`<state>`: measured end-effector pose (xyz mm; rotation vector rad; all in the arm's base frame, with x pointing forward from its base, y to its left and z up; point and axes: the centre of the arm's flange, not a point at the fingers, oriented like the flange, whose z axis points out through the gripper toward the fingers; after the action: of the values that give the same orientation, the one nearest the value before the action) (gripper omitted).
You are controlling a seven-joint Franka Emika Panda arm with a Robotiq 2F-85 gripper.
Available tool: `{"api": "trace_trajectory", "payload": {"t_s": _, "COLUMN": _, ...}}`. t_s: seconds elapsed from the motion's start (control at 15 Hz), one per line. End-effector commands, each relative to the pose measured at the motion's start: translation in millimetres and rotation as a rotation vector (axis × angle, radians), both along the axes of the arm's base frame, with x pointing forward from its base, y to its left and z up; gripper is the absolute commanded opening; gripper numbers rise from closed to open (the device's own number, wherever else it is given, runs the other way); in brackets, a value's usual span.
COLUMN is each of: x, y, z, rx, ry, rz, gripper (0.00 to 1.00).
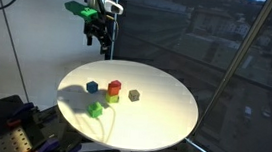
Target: Put the orange block on top of the blue block
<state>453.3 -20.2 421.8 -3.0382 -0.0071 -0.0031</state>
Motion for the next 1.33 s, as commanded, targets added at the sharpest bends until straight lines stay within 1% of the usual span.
{"api": "trace_trajectory", "payload": {"t_s": 0.0, "x": 21, "y": -1, "z": -8, "rx": -0.020, "ry": 0.000, "rz": -0.022, "gripper": 1.00}}
{"api": "trace_trajectory", "payload": {"t_s": 0.33, "x": 33, "y": -6, "z": -33, "rx": -0.034, "ry": -0.038, "rz": -0.033, "gripper": 1.00}}
{"api": "trace_trajectory", "payload": {"t_s": 0.67, "x": 43, "y": -13, "z": -57, "rx": -0.037, "ry": -0.056, "rz": -0.045, "gripper": 1.00}}
{"api": "trace_trajectory", "payload": {"t_s": 0.93, "x": 51, "y": -17, "z": -75, "rx": -0.042, "ry": -0.054, "rz": -0.051, "gripper": 1.00}}
{"api": "trace_trajectory", "payload": {"t_s": 1.27, "x": 62, "y": -21, "z": -96, "rx": -0.039, "ry": -0.020, "rz": -0.059, "gripper": 1.00}}
